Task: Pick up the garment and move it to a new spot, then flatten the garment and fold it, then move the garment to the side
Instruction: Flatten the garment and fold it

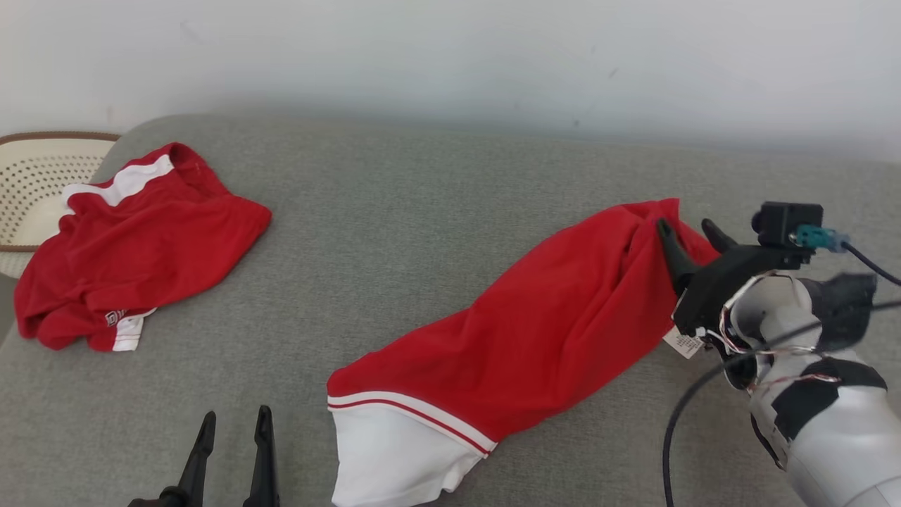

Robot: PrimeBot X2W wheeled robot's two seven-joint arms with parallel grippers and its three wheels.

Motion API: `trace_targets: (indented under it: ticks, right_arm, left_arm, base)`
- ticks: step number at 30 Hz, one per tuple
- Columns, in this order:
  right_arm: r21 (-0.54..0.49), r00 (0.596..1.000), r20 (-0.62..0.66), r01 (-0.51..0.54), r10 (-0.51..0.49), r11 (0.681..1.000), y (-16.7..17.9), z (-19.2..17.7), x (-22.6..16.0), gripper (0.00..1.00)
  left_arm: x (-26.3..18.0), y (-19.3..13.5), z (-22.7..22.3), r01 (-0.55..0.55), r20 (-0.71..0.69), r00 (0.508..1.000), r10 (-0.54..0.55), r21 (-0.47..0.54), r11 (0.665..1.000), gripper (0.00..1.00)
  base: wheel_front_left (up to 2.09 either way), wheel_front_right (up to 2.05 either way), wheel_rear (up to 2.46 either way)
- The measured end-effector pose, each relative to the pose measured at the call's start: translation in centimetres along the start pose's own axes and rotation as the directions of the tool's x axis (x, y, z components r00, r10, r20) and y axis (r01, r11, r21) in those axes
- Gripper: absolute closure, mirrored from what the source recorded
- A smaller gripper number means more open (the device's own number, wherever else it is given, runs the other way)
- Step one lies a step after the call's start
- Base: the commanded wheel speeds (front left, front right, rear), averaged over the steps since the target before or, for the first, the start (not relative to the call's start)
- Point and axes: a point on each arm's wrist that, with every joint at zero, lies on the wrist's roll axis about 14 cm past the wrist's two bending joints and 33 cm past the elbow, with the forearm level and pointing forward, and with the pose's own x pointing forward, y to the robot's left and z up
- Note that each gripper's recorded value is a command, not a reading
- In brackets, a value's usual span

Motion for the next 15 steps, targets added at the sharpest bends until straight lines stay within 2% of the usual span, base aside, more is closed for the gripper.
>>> trace_targets:
  ticks: [9,15]
  right_arm:
    - [0.014,0.993,0.108,0.054,-0.055,0.998,-3.5,-0.1,-3.6,0.00]
    - [0.084,0.996,0.060,0.066,-0.071,0.994,-3.7,-4.7,-5.9,0.00]
  left_arm:
    - [0.6,-1.7,-0.4,0.048,-0.005,0.999,-0.048,-0.012,0.999,0.00]
    - [0.6,-1.9,-0.2,0.050,0.000,0.999,-0.050,-0.014,0.999,0.00]
  base:
    - [0.00,0.00,0.00]
    - [0.00,0.00,0.00]
